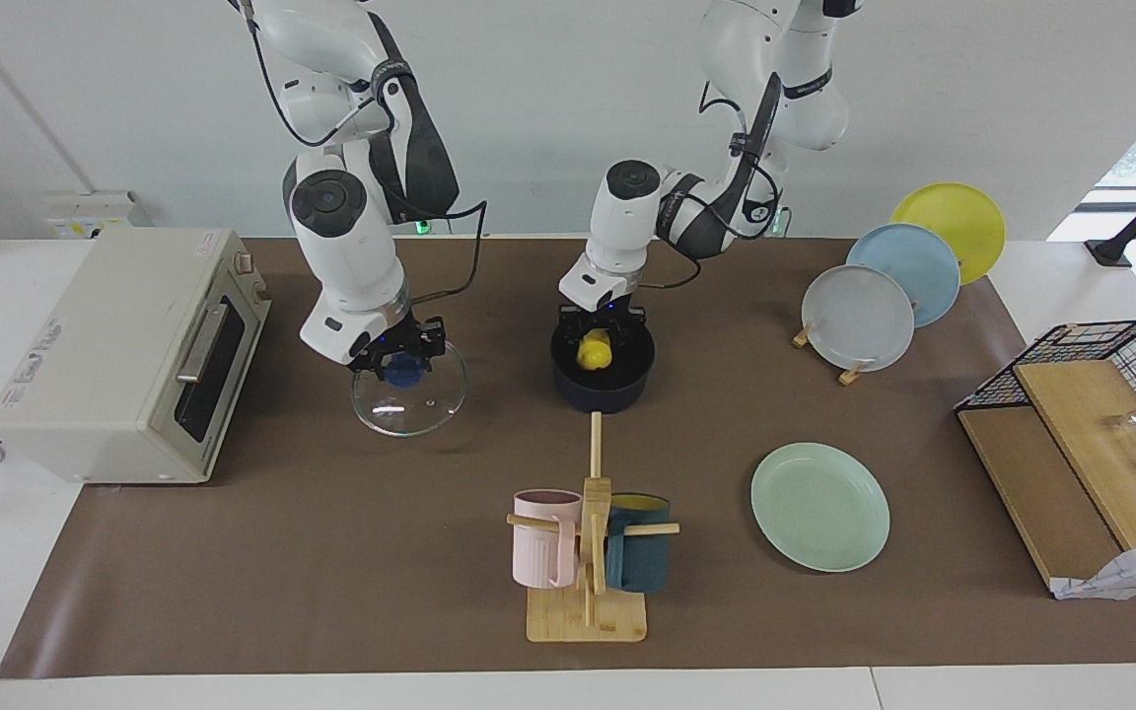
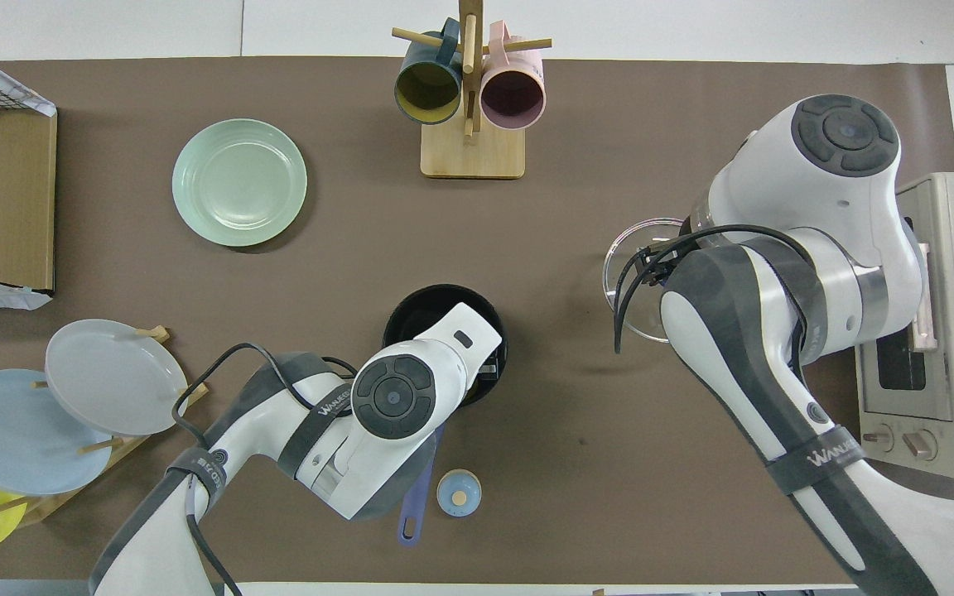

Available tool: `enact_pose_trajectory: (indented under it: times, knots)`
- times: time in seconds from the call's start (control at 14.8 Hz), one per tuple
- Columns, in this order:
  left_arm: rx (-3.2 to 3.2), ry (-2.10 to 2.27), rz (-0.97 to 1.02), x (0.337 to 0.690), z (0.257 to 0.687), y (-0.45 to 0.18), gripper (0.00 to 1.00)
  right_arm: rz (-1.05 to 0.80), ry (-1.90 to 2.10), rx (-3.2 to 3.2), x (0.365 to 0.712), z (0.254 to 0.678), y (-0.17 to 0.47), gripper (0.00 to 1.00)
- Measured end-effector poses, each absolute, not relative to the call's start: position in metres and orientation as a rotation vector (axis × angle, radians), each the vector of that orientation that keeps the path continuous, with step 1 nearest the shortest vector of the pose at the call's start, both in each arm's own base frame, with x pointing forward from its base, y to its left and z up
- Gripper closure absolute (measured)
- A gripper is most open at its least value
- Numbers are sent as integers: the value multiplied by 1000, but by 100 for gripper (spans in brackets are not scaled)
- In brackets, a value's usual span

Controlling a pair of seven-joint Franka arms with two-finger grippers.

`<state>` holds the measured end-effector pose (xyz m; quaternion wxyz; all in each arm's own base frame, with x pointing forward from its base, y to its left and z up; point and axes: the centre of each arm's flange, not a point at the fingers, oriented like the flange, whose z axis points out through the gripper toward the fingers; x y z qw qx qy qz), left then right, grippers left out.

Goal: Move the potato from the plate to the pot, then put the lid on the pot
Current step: 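Lower the potato into the black saucepan and open the left gripper, then withdraw the left gripper while the right gripper carries the lid over the pan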

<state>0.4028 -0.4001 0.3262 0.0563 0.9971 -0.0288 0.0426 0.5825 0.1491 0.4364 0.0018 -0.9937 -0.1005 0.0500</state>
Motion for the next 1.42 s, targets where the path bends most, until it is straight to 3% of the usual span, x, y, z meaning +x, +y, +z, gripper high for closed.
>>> enact_pose_trajectory:
  times: [0.54, 0.74, 0.81, 1.08, 1.42]
  knots:
    - [3039, -95, 125, 403, 318, -399, 33, 146, -282, -3122, 582, 440, 158, 34]
    - [3033, -73, 137, 414, 338, -398, 5, 138, -281, -3122, 583, 445, 158, 34]
    - [3040, -49, 129, 424, 358, -394, 0, 150, -284, -3122, 583, 449, 159, 34]
    - [3055, 79, 107, 467, 477, -348, 0, 156, -307, -3124, 576, 461, 186, 34]
    - [3073, 97, 90, 501, 591, -219, 0, 71, -277, -3123, 554, 480, 277, 34]
